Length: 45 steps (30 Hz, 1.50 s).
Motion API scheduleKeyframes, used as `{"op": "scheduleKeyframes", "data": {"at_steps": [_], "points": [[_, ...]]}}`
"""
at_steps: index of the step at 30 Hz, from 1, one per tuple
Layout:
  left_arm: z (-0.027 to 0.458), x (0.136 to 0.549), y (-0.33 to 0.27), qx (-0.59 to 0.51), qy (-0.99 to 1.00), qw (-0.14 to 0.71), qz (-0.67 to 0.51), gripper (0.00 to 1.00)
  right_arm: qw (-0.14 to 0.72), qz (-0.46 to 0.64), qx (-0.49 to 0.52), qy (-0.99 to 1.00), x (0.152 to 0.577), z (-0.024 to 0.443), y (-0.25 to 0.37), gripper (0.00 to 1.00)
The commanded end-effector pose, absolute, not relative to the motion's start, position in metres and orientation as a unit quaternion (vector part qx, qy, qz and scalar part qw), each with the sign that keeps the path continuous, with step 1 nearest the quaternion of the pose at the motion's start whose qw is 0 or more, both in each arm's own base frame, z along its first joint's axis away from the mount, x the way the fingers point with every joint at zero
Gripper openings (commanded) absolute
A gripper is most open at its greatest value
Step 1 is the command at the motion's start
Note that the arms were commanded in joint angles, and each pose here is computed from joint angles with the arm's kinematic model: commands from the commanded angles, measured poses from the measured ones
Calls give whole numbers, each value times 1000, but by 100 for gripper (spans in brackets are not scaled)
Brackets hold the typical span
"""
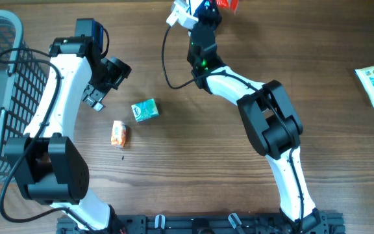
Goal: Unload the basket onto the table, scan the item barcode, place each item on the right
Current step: 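Carry the red bag right and drop it at the right table edge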
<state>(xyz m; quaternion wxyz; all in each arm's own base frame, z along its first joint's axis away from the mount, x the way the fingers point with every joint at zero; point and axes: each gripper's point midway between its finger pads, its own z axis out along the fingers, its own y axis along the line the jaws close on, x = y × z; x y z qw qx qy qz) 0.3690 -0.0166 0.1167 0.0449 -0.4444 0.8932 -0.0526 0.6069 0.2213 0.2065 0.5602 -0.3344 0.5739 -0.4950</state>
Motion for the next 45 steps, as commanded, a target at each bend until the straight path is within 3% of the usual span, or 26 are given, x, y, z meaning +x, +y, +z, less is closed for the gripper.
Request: {"op": "scheduleKeyframes", "data": {"at_steps": [1, 6, 10, 15, 20, 26, 30, 32, 33, 34, 37, 41, 45], "points": [[117, 370, -16, -441, 895, 46, -53, 100, 563, -464, -359, 582, 608, 200, 241, 4], [117, 370, -16, -441, 895, 46, -53, 100, 567, -445, -380, 579, 603, 194, 259, 4], [117, 370, -16, -441, 895, 46, -53, 100, 546, -470, -361, 592, 606, 194, 239, 4], [117, 370, -16, -441, 895, 46, -53, 100, 450, -564, -166, 672, 616, 196, 71, 4], [117, 370, -16, -441, 895, 46, -53, 100, 277, -653, 121, 695, 550, 186, -163, 4], [117, 370, -16, -441, 895, 46, -53, 100, 154, -633, 149, 744, 497, 115, -263, 4], [117, 370, -16, -441, 895, 46, -53, 100, 136, -633, 166, 744, 482, 111, -283, 5], [117, 370, -16, -441, 895, 46, -53, 100, 125, -636, 171, 742, 475, 109, -291, 21], [117, 370, -16, -441, 895, 46, -53, 100, 120, -639, 180, 738, 470, 110, -298, 46], [117, 370, -16, -441, 895, 46, -53, 100, 117, -643, 197, 731, 462, 111, -305, 61], [117, 370, -16, -441, 895, 46, -53, 100, 116, -627, 180, 749, 465, 102, -308, 75], [117, 370, -16, -441, 895, 46, -53, 100, 134, -500, 97, 850, 489, 42, -265, 99], [117, 370, -16, -441, 895, 46, -53, 100, 179, -479, 103, 853, 510, 42, -227, 100]]}}
